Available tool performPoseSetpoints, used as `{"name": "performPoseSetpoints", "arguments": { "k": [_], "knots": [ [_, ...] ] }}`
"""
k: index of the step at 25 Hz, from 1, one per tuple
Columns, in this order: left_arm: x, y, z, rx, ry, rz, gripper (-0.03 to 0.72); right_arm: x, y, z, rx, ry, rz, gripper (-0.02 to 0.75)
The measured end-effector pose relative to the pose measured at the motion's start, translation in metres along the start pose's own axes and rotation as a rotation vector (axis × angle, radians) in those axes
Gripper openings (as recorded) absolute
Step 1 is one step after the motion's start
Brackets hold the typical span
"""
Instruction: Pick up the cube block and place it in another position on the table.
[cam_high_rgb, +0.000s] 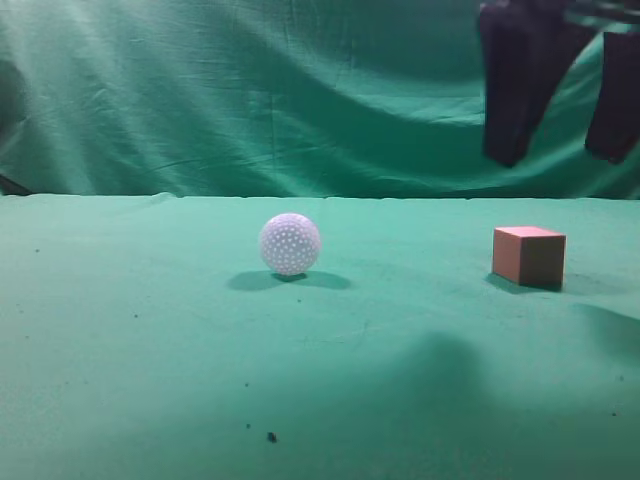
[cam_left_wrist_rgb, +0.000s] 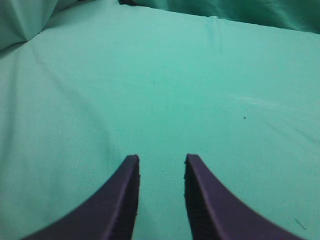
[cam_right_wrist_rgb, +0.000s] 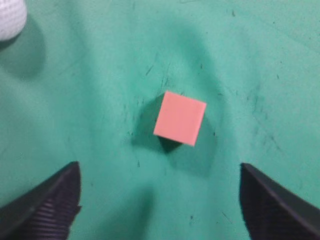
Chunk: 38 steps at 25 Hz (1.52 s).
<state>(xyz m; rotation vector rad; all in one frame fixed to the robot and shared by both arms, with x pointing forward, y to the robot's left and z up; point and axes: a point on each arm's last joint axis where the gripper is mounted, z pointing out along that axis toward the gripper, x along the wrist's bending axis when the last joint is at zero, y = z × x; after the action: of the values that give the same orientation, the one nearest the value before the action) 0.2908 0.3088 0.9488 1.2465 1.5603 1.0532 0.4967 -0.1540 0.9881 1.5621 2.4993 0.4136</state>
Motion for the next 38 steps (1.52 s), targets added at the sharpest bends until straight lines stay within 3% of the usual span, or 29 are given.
{"name": "performPoseSetpoints", "arguments": {
  "k": [5,11,12,16,21,25,35,38],
  "knots": [
    [0.0,0.0,0.0,0.0,0.0,0.0,0.262,0.001,0.006,0.033,0.049,-0.006,0.072,0.645],
    [0.0,0.0,0.0,0.0,0.0,0.0,0.262,0.0,0.017,0.049,0.062,-0.019,0.067,0.221],
    [0.0,0.0,0.0,0.0,0.0,0.0,0.262,0.0,0.02,0.047,0.051,-0.026,0.058,0.211],
    [0.0,0.0,0.0,0.0,0.0,0.0,0.262,-0.012,0.051,0.028,-0.047,-0.046,0.094,0.217],
    [0.0,0.0,0.0,0.0,0.0,0.0,0.262,-0.06,0.092,-0.001,-0.161,-0.094,0.233,0.217],
    [0.0,0.0,0.0,0.0,0.0,0.0,0.262,-0.085,0.112,0.014,-0.128,-0.124,0.25,0.217],
    [0.0,0.0,0.0,0.0,0.0,0.0,0.262,-0.089,0.112,0.079,-0.012,-0.109,0.245,0.217],
    [0.0,0.0,0.0,0.0,0.0,0.0,0.262,-0.087,0.113,0.079,-0.012,-0.095,0.261,0.378]
  ]
}}
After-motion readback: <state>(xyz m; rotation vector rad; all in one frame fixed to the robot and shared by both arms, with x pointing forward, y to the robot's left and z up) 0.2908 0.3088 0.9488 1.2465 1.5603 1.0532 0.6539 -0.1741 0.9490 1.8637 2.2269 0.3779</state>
